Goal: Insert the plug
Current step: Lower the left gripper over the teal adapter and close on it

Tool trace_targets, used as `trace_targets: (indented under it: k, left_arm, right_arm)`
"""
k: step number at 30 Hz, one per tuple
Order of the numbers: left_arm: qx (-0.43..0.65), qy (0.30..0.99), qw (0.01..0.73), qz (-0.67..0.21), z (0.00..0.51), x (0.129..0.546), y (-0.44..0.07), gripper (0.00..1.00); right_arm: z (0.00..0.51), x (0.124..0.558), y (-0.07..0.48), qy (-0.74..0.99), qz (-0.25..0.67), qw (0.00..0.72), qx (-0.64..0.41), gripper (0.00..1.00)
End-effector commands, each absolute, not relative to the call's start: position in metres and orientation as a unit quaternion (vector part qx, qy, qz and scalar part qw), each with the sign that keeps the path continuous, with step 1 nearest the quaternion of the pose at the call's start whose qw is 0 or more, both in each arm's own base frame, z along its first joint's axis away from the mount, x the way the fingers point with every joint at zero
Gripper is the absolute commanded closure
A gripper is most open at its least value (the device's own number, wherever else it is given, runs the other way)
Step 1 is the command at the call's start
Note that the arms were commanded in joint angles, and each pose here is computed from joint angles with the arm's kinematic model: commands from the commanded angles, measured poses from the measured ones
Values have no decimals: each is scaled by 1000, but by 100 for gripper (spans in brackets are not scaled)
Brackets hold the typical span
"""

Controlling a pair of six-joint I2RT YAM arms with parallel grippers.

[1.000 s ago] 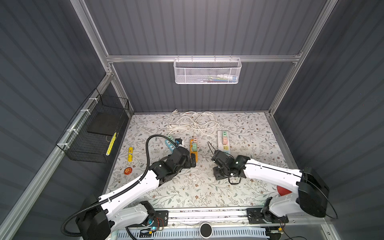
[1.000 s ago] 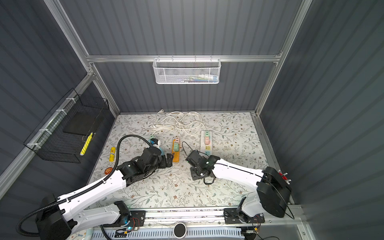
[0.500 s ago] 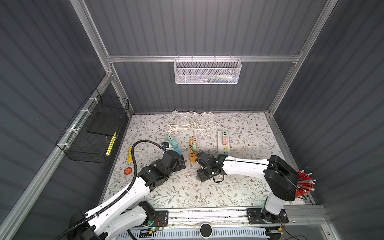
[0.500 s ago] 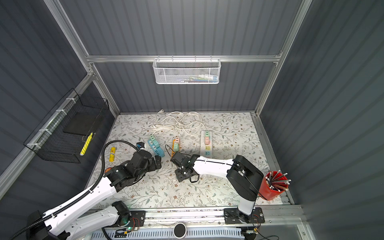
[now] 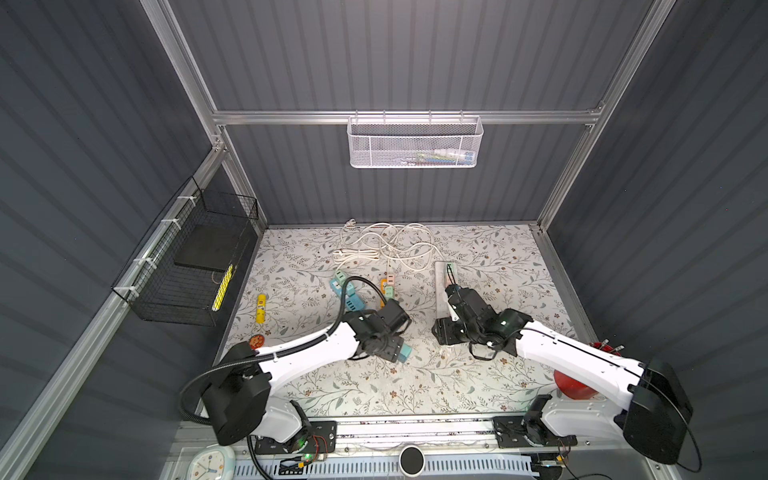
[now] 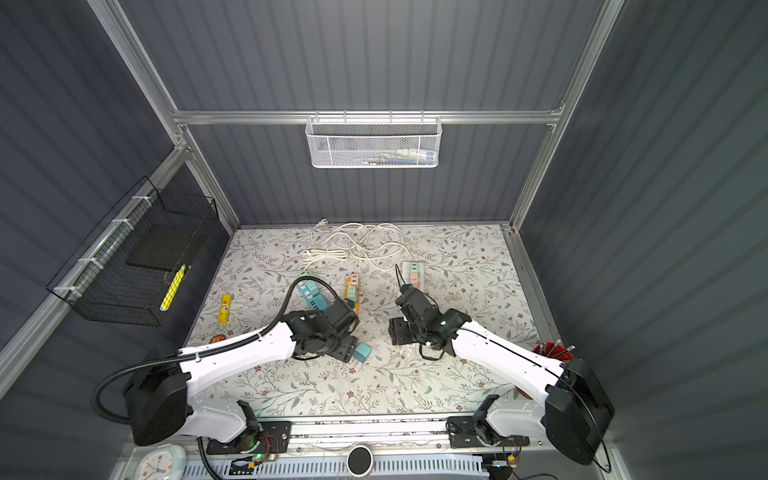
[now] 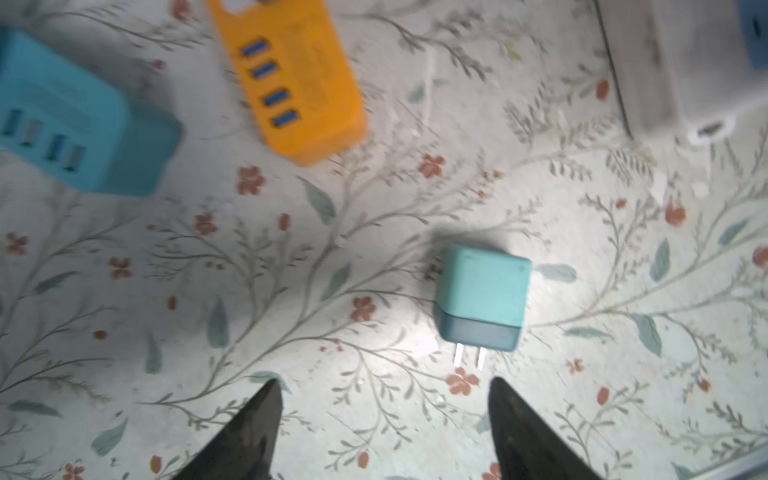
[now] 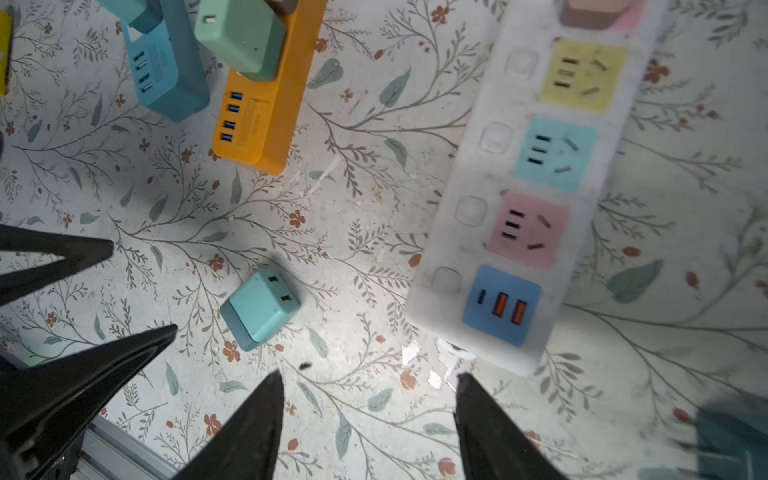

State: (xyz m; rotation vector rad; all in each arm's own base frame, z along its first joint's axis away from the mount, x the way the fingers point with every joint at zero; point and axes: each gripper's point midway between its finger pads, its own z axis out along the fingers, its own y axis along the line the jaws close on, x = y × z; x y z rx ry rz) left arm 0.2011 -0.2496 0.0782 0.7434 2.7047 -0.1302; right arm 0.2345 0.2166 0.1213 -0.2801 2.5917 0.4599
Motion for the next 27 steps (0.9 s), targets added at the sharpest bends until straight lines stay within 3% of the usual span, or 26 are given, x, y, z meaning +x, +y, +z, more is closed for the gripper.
trace_targets:
  k: [1, 8, 27]
  left_arm:
    - [295, 946, 120, -55, 68, 191, -264, 26]
    - [320, 941, 89, -67, 55, 188, -287, 26]
    - [321, 943, 66, -48, 25, 192, -292, 40]
  right_arm:
    - [128, 235, 203, 953, 150, 242, -103, 34]
    - [128, 242, 190, 950, 172, 250, -69, 34]
    - [120, 256, 178, 953, 165, 249, -50, 33]
